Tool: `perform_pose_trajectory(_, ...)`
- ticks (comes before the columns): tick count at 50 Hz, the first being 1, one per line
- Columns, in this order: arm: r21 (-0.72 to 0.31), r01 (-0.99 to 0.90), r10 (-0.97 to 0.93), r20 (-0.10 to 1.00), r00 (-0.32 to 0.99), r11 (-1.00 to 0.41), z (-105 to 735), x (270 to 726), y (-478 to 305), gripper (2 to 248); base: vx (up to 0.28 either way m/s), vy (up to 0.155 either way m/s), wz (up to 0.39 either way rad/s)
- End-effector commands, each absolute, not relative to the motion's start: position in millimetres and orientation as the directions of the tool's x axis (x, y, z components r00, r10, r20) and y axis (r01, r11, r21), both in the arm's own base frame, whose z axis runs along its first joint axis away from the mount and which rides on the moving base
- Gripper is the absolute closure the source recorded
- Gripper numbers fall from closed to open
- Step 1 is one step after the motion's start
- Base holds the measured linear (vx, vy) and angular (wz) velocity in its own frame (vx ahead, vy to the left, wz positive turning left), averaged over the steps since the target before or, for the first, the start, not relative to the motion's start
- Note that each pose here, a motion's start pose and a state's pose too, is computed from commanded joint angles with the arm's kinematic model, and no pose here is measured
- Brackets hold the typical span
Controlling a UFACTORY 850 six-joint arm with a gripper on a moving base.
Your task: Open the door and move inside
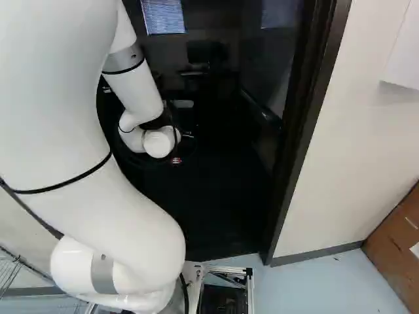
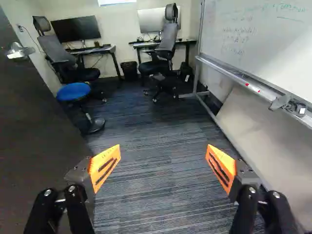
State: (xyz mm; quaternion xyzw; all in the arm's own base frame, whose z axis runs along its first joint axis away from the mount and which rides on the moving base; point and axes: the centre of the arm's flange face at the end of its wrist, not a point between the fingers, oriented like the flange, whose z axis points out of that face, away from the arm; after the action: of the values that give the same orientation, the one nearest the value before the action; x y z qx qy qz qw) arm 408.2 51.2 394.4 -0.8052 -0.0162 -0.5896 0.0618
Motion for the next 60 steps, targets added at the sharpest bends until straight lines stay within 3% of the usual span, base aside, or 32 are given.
perform_pose_trajectory(60, -0.080, 0.099, -0.047, 0.951, 0.304, -0.992, 394.4, 408.2, 51.2, 3, 0.173, -0.001, -0.021)
